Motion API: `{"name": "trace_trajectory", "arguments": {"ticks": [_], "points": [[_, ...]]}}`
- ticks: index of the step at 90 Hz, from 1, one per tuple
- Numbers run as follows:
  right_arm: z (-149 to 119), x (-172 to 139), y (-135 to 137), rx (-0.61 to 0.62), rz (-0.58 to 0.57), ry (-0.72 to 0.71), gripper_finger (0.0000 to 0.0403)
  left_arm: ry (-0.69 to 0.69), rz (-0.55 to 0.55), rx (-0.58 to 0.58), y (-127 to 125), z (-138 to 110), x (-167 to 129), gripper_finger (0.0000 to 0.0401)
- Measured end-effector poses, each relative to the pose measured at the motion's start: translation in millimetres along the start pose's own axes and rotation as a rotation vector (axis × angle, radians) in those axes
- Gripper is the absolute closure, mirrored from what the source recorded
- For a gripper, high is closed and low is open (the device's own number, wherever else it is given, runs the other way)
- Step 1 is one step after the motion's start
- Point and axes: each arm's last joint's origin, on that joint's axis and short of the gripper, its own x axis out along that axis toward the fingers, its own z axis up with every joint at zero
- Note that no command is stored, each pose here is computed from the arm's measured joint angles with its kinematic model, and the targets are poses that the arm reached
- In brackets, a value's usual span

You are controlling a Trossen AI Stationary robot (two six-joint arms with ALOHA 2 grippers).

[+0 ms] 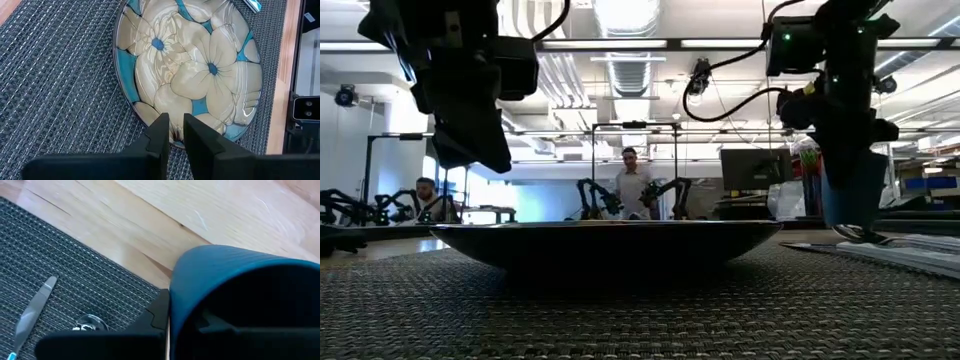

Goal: Set table place
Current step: Move the blue cup to the middle right of the table

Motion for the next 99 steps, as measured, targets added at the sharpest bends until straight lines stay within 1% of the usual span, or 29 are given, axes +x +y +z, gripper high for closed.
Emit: {"name": "trace_trajectory", "arguments": {"ticks": [18,61,75,99], "points": [[1,0,0,-0.001,0.005,-0.006,0.0399,0.0,0.0,0.0,0,0,0,0.0357],[2,0,2,0.003,0.019,-0.019,0.0326,0.008,-0.008,0.0,0,0,0,0.0354],[3,-2,2,0.005,0.025,-0.025,0.0313,0.008,-0.008,0.0,0,0,0,0.0355],[11,-18,9,-0.009,0.057,-0.068,0.03,0.008,-0.008,0.0,0,0,0,0.0352]]}}
